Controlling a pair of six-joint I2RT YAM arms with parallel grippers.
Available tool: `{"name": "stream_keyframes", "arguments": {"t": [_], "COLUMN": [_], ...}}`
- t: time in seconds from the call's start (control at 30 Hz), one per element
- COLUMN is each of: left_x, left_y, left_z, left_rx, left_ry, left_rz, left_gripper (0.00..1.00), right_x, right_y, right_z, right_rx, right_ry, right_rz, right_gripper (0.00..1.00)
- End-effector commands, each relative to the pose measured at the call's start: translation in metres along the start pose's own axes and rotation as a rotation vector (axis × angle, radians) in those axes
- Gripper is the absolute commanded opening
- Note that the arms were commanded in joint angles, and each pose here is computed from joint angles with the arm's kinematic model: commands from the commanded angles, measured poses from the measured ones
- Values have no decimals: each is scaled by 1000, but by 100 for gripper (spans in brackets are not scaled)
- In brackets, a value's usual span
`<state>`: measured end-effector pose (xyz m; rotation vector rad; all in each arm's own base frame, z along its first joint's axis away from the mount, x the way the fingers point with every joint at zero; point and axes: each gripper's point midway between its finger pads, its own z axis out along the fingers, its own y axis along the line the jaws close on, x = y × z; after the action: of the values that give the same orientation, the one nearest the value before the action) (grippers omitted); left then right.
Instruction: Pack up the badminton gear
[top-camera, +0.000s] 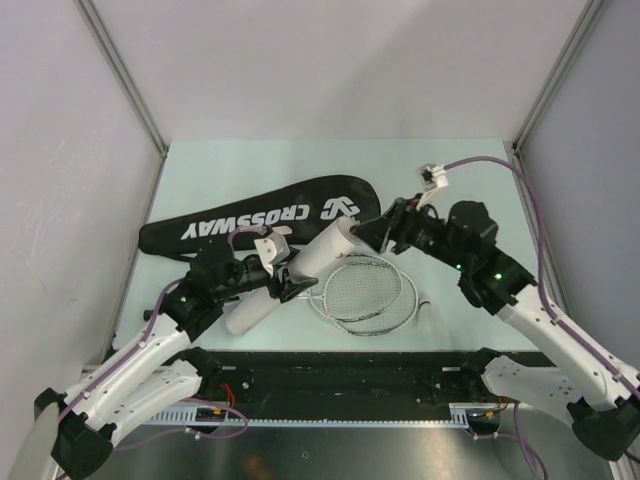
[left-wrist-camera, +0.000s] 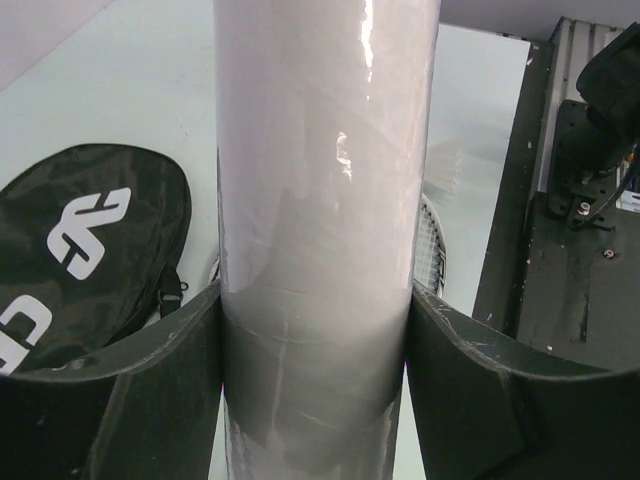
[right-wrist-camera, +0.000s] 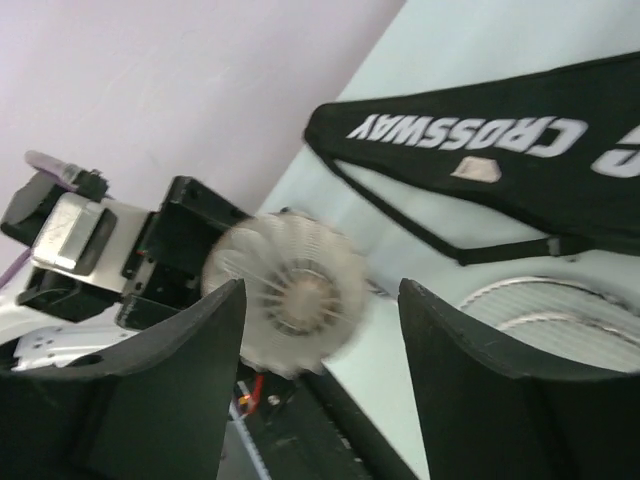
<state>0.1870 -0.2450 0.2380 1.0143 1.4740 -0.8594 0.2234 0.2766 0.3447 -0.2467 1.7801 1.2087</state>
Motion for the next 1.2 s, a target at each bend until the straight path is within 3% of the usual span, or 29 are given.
{"name": "stream_keyframes", "arguments": {"t": [0.0, 0.13, 0.27, 0.47, 0.6, 0.67, 0.73, 0.77, 0.8, 0.87, 1.0, 1.17], "left_x": [-38, -38, -39, -42, -43, -43, -43, -43, -43, -44, -44, -46], "left_y": [-1, -1, 0, -1, -2, -2, -3, -2, -3, -3, -4, -4], "left_z": [1, 1, 0, -2, -2, -2, -1, -1, -1, -2, -2, -3], "left_rx": [16, 15, 8, 7, 10, 13, 17, 15, 17, 18, 18, 19], "left_ry": [-122, -122, -125, -137, -137, -137, -136, -136, -136, -139, -140, -145], "left_rz": [86, 86, 88, 95, 94, 91, 89, 90, 89, 89, 88, 92], "left_gripper": [1, 0, 0, 0, 0, 0, 0, 0, 1, 0, 0, 0], "right_x": [-53, -72, -55, 50, 101, 118, 146, 142, 167, 174, 187, 195], "right_y": [-9, -19, -59, -152, -161, -161, -157, -145, -153, -157, -184, -209], "right_z": [-47, -76, -90, -142, -163, -172, -171, -161, -163, -161, -170, -156], "right_rx": [97, 155, 335, 787, 941, 1036, 1015, 930, 938, 921, 979, 993], "right_ry": [-151, -213, -154, 159, 294, 279, 287, 162, 174, 73, -60, -122], "right_rz": [-86, -97, -112, -6, 126, 277, 422, 568, 640, 796, 865, 864], "right_gripper": [71, 87, 88, 85, 82, 86, 87, 85, 84, 78, 65, 64]}}
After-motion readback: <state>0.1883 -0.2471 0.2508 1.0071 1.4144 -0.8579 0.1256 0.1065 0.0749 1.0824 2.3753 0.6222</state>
